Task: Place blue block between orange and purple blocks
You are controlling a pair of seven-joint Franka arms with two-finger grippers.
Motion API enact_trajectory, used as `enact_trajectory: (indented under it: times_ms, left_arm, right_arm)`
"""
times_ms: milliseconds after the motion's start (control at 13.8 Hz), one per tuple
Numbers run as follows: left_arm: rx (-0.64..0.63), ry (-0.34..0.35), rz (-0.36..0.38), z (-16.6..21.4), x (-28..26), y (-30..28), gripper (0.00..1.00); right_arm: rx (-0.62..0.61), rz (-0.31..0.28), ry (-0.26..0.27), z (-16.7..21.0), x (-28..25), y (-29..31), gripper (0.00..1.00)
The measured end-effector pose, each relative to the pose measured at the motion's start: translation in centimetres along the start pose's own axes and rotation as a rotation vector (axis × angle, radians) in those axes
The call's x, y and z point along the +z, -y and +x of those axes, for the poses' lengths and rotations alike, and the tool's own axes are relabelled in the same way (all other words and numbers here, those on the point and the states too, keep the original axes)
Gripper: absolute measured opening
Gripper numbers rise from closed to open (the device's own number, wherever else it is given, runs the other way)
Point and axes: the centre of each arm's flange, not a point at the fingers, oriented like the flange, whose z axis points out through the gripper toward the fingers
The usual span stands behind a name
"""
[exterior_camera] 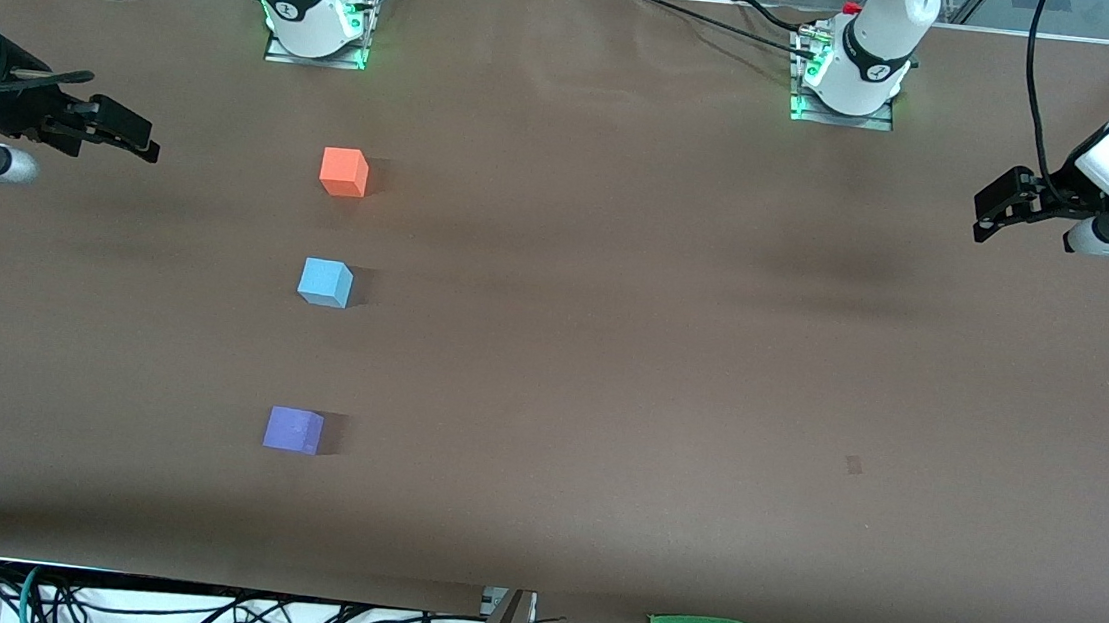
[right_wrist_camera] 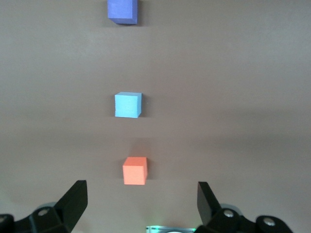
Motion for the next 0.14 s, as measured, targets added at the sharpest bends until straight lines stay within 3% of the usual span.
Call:
enact_trajectory:
  times_ms: [145]
  left_arm:
    - [0.0, 0.0, 0.0, 0.0, -0.01, 0.0, 1.0]
  right_arm:
    - [-0.02, -0.018, -0.003, 0.05, 0.06, 0.51, 1.0]
